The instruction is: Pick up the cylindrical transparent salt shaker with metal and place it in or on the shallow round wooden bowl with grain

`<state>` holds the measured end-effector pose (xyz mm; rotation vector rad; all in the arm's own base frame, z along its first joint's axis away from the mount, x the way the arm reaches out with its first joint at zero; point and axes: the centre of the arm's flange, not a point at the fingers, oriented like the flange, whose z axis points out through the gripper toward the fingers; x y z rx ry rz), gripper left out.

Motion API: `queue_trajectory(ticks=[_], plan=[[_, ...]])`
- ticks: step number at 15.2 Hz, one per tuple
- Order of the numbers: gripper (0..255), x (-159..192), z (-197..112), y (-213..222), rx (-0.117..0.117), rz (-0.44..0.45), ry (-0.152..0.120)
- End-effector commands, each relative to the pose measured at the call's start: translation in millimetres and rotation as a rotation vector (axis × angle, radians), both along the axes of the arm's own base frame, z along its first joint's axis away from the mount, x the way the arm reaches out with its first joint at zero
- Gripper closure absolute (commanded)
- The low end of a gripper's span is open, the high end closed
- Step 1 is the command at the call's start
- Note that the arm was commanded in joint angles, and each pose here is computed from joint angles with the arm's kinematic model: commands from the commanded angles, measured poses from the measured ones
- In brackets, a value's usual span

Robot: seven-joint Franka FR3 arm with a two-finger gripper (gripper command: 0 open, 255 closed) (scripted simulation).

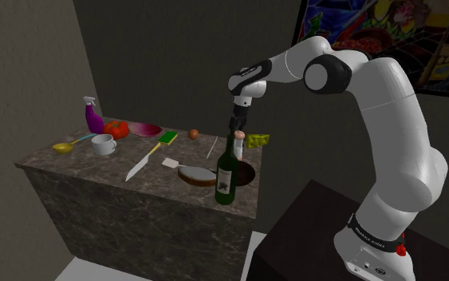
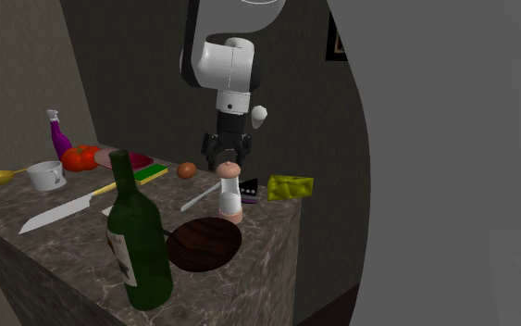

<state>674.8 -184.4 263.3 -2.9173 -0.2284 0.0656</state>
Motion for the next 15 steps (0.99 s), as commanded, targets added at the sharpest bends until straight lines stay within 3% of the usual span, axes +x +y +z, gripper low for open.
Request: queue_trajectory(ticks=[1,10,15], plan=[[255,0.0,0.0,0.0,0.0,0.0,0.0],[255,0.0,0.0,0.0,0.0,0.0,0.0],[255,0.0,26.4,0.0,0.0,0.0,0.0]])
